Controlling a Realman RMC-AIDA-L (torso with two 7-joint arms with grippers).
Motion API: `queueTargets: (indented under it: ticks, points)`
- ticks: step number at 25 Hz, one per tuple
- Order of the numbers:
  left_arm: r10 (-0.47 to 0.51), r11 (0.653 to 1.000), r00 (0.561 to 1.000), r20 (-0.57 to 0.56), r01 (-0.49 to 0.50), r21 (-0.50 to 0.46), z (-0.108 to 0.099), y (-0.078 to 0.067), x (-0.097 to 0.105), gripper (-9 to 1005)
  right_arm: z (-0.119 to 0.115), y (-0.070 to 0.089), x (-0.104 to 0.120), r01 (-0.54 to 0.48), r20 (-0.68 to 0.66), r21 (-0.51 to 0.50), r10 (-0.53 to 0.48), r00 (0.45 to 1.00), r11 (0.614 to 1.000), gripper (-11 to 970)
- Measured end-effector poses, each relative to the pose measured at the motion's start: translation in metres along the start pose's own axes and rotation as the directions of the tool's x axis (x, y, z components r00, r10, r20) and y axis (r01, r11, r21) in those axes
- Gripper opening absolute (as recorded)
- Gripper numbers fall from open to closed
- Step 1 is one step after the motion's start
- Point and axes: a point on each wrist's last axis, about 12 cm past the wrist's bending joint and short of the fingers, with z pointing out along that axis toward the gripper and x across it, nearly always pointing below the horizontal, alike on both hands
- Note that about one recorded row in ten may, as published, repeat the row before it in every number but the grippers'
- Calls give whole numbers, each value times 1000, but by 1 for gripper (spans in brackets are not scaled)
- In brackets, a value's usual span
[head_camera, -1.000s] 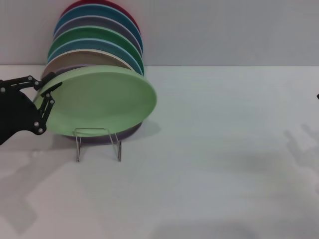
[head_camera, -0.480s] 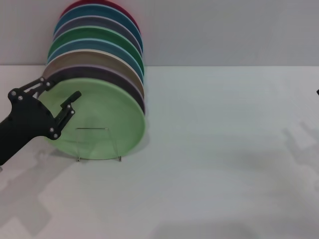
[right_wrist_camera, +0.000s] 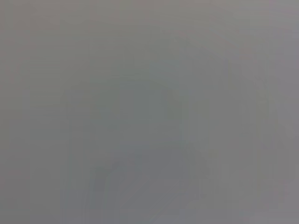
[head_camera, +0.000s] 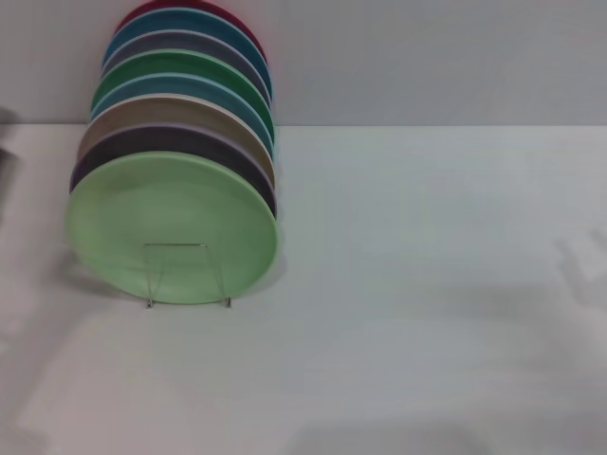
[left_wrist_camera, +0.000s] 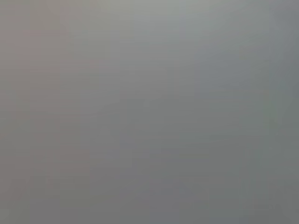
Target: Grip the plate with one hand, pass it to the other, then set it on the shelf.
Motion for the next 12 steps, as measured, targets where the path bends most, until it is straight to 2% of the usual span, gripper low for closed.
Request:
queueTargets:
  ticks: [2,5,12]
  points:
    - [-86,979,995,-44,76,-189,-8,11,2,522,-2,-2,0,35,8,39,-35,999,999,569]
    - [-172,930,979,-111,124,-347,-23,20,9,524,-4,-6,1,75,8,86,-76,997,994,602]
    - [-232,883,944,-237,102,-459,-47,23,18,530,-6,-14,1,95,18,177,-99,995,980,678]
